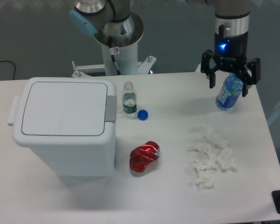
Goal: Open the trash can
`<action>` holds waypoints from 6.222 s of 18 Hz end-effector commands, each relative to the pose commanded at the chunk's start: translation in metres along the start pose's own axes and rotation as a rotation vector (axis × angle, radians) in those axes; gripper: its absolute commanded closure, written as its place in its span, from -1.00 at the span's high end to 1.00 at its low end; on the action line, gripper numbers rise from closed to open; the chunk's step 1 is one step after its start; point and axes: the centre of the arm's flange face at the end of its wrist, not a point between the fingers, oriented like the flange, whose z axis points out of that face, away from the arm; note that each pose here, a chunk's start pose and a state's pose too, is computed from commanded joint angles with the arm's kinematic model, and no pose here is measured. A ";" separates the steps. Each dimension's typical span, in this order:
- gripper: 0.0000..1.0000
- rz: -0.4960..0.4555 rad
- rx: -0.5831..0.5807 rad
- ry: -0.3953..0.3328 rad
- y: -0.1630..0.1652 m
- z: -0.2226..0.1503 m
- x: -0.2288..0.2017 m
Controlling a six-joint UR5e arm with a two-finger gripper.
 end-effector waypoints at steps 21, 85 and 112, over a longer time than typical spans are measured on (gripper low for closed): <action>1.00 -0.513 0.298 0.138 -0.121 -0.022 0.017; 1.00 -0.554 0.249 0.327 -0.172 0.007 0.124; 1.00 -0.567 0.255 0.321 -0.167 0.004 0.119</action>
